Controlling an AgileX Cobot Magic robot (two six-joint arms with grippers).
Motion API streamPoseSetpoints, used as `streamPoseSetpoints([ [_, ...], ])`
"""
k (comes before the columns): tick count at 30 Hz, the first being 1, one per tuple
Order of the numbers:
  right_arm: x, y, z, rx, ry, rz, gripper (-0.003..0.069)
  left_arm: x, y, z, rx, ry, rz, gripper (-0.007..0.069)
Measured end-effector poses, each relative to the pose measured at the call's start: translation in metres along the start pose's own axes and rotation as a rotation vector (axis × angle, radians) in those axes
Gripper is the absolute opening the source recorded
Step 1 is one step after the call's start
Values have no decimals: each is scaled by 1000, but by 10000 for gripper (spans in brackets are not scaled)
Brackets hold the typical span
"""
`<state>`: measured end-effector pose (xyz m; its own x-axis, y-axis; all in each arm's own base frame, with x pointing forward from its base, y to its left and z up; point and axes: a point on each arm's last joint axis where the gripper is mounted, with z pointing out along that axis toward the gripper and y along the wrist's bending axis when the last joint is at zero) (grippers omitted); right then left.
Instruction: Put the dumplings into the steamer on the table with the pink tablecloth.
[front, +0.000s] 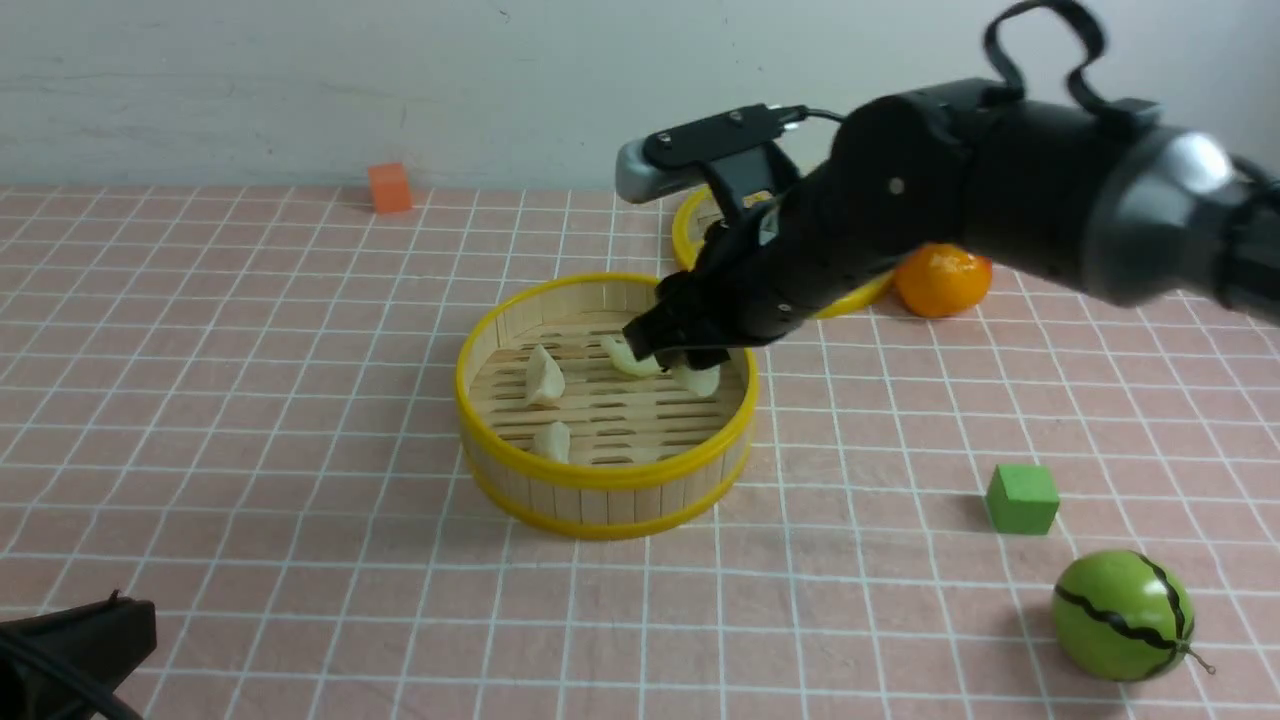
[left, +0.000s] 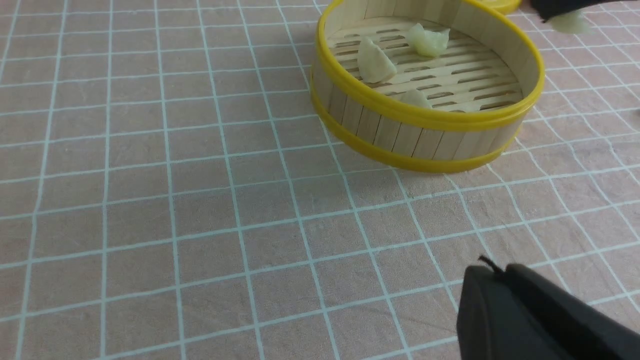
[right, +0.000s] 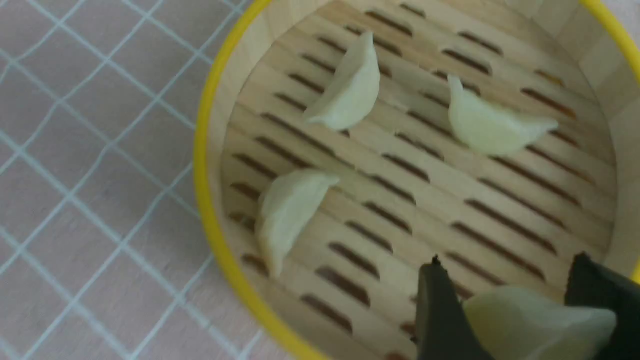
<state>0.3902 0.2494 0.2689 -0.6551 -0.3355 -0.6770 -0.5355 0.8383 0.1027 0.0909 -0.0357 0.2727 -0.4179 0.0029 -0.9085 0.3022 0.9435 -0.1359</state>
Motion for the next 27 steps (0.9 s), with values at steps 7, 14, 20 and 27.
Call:
streamPoseSetpoints([
  [7, 21, -9, 71, 18, 87, -16, 318, 1, 0, 0, -1, 6, 0, 29],
  [14, 17, -7, 58, 16, 103, -24, 450, 1, 0, 0, 1, 8, -1, 39],
  [20, -38, 6, -70, 21, -67, -81, 537, 1, 0, 0, -1, 7, -2, 43],
  [27, -44, 15, -271, 132, -385, -190, 407, 1, 0, 0, -1, 7, -2, 53],
])
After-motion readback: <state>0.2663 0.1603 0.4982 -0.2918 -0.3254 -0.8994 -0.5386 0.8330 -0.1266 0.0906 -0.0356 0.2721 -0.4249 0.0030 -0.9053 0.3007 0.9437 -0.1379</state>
